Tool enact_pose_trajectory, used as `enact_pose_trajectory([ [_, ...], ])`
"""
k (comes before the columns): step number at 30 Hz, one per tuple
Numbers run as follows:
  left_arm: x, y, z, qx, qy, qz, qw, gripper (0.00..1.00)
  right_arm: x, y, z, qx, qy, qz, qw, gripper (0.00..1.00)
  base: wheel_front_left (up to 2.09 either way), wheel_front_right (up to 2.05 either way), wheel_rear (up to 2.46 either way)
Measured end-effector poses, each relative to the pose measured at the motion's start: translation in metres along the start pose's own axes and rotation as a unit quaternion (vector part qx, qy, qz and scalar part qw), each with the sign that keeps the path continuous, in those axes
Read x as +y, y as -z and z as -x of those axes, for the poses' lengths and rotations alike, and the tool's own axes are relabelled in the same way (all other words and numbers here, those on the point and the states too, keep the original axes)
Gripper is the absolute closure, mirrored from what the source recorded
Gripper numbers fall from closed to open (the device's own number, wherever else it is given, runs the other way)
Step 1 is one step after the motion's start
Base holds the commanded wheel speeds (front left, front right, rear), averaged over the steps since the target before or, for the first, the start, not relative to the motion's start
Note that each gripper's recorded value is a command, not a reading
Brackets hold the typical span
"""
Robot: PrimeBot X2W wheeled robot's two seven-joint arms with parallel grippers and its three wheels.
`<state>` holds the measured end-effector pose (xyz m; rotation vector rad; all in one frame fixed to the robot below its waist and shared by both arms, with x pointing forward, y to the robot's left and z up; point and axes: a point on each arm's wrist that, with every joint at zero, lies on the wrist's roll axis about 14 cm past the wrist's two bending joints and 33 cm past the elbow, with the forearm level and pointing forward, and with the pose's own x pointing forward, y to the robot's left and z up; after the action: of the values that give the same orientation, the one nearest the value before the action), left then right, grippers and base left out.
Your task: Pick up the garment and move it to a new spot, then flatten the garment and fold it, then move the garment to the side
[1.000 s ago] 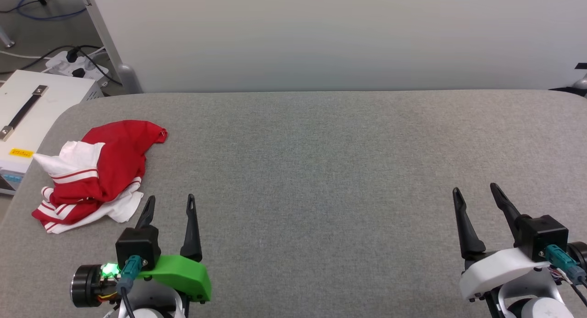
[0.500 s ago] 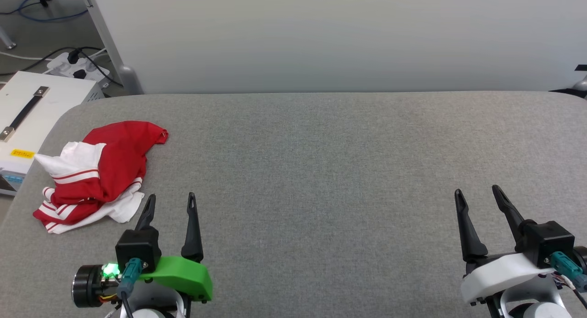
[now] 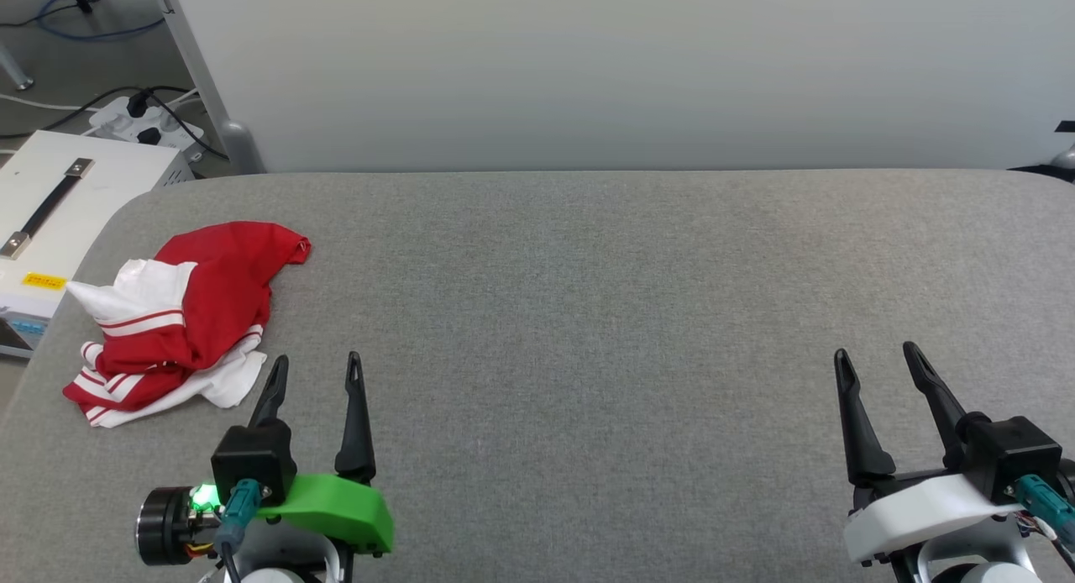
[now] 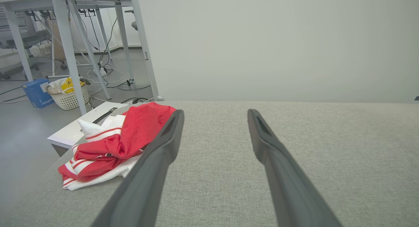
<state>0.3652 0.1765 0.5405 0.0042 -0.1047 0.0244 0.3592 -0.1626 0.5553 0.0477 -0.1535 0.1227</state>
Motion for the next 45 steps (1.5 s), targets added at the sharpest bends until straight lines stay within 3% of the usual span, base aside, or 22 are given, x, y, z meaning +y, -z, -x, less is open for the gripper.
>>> enact_pose_trajectory([
  [45,0.0014,0.0007,0.0094,-0.025,-0.013,0.013,1.0,0.0,0.0055,-0.0046,0.0043,-0.034,-0.007,-0.016,0.999,0.0,0.0,0.0,0.0],
])
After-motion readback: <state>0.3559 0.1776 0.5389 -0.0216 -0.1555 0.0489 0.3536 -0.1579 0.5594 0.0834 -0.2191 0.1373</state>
